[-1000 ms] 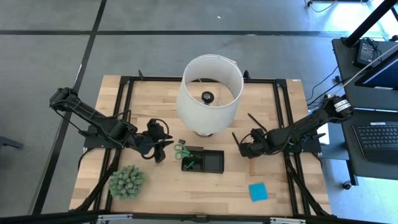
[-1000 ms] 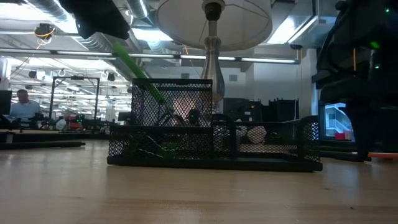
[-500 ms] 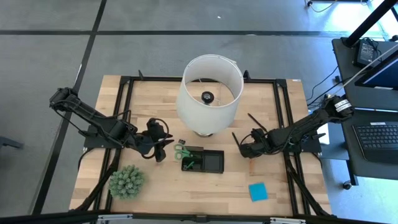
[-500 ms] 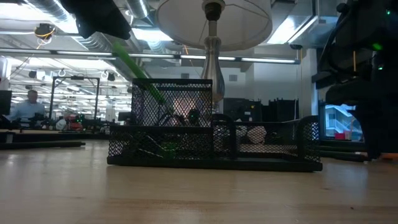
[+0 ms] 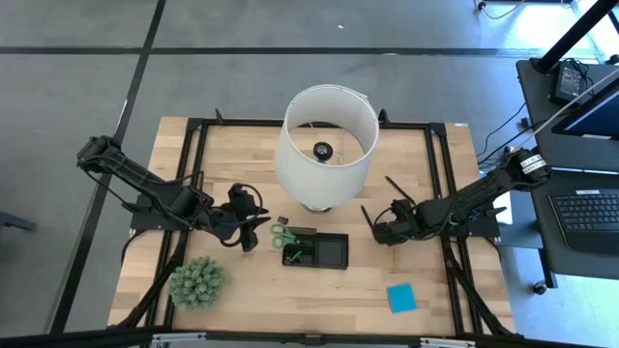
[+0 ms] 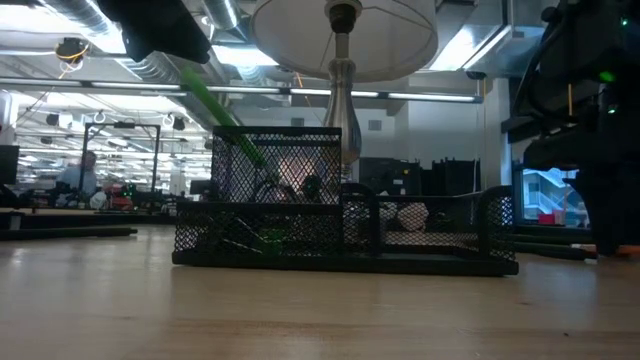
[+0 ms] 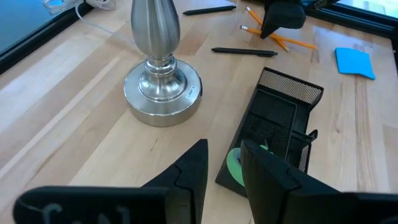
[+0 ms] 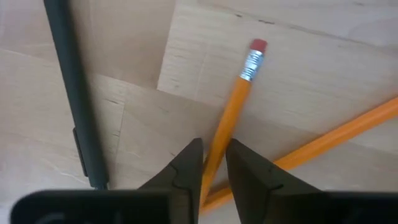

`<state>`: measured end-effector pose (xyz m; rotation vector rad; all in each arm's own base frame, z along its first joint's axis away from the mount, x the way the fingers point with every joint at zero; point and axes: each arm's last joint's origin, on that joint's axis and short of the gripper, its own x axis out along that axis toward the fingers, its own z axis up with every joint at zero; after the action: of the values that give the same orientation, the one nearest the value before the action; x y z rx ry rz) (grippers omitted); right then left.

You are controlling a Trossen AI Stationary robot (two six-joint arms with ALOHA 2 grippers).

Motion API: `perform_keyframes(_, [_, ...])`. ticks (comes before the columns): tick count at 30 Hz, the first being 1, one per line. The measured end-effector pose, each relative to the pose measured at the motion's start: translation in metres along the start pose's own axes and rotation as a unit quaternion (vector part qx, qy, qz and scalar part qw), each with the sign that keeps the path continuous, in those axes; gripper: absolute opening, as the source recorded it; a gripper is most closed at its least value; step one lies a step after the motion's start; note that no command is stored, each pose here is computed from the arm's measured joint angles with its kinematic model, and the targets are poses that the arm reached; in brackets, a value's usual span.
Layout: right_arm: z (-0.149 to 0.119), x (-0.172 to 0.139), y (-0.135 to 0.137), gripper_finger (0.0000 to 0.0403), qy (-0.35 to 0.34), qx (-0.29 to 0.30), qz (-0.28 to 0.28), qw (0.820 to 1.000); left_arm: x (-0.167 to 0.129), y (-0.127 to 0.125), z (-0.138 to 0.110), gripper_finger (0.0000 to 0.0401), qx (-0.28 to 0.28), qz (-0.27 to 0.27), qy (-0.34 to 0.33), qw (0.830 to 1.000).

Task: Pick and place office supplies into organizer
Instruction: Put the left orange pencil into the black desk organizer

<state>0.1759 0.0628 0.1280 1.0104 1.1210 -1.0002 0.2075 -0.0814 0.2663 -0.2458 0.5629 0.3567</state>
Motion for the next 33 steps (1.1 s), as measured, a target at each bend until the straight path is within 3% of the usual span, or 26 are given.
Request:
perform_keyframes(9, [0.001, 0.0, 0.0, 0.004, 0.001, 0.0, -0.002, 1.0, 0.0, 0.0, 0.0, 0.0088, 0.0, 0.0, 0.0, 1.0])
perform_keyframes(17, [0.002, -0.006, 0.006, 0.0027, 0.001, -0.037, -0.001, 0.999, 0.0, 0.0, 0.0, 0.0088, 0.0, 0.0, 0.0, 1.0])
perform_keyframes(28, [0.006, -0.047, 0.048, 0.0027, -0.049, -0.099, 0.086, 0.99, 0.0, 0.0, 0.0, 0.0088, 0.0, 0.0, 0.0, 1.0])
perform_keyframes(33, [0.005, -0.089, 0.077, 0.0027, -0.106, -0.153, 0.158, 0.97, 0.0, 0.0, 0.0, 0.0088, 0.001, 0.0, 0.0, 1.0])
